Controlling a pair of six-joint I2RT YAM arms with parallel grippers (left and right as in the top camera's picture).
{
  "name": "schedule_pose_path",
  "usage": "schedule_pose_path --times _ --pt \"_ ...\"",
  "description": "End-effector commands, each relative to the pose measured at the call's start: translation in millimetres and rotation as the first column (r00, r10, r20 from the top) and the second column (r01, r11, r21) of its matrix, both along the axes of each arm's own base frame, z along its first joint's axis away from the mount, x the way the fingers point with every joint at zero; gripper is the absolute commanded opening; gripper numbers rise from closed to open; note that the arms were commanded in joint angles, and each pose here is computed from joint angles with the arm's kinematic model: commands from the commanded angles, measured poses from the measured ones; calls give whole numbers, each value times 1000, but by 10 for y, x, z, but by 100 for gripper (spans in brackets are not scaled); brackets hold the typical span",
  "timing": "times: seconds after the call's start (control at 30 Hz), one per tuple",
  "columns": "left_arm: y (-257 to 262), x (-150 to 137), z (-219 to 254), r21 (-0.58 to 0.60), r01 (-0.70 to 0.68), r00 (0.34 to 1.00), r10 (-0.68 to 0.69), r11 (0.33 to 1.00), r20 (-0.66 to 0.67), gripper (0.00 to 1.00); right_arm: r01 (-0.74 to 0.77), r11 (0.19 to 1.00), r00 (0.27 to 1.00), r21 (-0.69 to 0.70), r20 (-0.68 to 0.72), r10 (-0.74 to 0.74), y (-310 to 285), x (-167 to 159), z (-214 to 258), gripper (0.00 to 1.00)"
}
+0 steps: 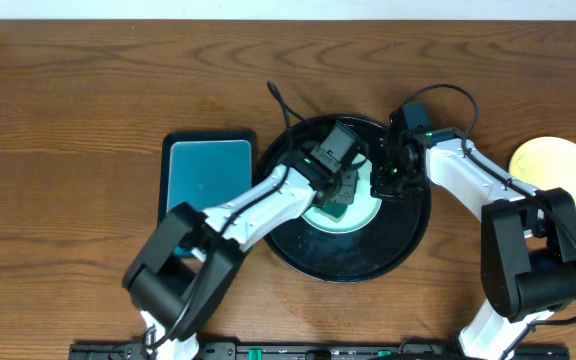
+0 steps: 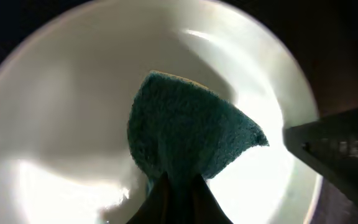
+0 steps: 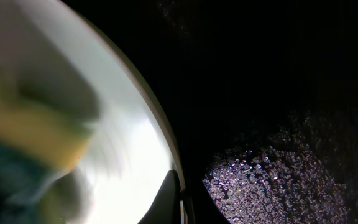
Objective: Clean dirty plates on tray and stack at the side
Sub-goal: 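Scrub the pale blue plate with the sponge while right gripper holds rim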
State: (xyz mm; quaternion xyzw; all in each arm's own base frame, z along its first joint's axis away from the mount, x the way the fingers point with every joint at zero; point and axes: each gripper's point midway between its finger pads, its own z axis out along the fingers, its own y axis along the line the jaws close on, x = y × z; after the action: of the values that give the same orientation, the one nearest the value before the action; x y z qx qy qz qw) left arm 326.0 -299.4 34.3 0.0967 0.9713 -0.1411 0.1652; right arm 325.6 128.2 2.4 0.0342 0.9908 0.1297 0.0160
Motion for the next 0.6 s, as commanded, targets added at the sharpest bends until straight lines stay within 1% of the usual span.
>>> schedule_pose_path --times 0.0,0.13,0.27,0.4,0.57 --pt "-16 117 -43 21 -26 999 25 999 30 7 -16 1000 999 -19 -49 15 11 -157 -135 1" --pt "167 175 -216 121 -76 996 70 990 52 8 -15 1000 999 -19 -50 14 11 -158 -136 1" --pt "415 270 -292 211 -184 981 166 960 101 8 -15 1000 999 -19 -50 14 12 -158 -135 1" --pt "550 399 -265 213 -254 964 229 943 136 7 -15 1000 999 -19 -50 14 12 -158 -135 1" --pt "731 497 -271 196 -341 939 321 919 125 7 -15 1000 999 -19 -51 14 11 -160 -136 1"
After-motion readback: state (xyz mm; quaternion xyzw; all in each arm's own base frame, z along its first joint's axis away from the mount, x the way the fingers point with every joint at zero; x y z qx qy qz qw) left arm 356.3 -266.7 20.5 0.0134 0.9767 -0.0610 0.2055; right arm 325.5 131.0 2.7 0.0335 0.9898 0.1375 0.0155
